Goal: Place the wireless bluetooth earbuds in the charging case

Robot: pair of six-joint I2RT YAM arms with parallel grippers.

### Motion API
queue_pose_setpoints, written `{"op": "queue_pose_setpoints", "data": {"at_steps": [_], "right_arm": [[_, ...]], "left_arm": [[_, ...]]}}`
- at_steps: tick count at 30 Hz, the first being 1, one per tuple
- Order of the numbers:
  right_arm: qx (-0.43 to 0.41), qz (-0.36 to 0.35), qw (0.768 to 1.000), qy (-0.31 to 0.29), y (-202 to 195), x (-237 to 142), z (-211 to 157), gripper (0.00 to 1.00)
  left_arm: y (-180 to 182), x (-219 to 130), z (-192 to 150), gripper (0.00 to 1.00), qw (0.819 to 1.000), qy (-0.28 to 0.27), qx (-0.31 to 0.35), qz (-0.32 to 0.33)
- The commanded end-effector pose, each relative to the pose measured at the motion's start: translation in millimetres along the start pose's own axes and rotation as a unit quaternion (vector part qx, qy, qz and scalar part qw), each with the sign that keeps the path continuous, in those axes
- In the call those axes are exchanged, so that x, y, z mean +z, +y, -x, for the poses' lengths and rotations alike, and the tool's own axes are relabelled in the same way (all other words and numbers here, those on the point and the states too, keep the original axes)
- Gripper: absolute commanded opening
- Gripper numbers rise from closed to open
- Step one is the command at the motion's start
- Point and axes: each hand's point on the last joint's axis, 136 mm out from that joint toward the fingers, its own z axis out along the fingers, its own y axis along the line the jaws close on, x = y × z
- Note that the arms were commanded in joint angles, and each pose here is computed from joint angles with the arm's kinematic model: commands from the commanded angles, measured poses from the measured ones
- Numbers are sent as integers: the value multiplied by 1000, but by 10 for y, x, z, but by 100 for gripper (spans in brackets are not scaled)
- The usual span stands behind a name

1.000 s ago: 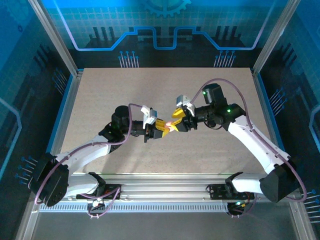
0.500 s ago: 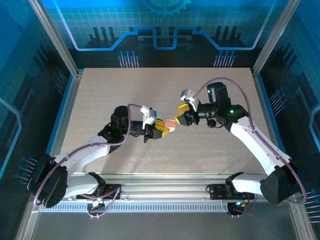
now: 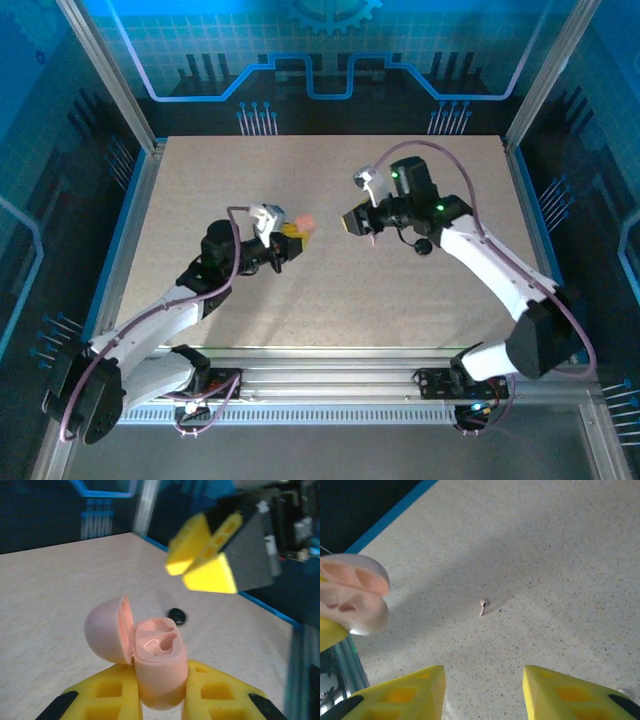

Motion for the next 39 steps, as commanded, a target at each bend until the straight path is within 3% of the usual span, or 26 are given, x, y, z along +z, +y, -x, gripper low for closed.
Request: {"op": "queue_pose_setpoints", "data": {"at_steps": [1,10,19,39], "right_arm": [[30,-33,998,43,-28,265,-45,44],[43,-16,992,122,83,1157,-116,43],[44,-43,983,171,14,1789,-286,42],[19,-90,970,223,-176,2371,-526,49]], "left_arm": [[326,-165,-82,15,994,-1,-62,87],[670,-526,-215,15,978,4,-106,180],[942,-811,-347,16,960,-9,-142,240],[1101,-937,-454,17,948,-6,-176,264]]}}
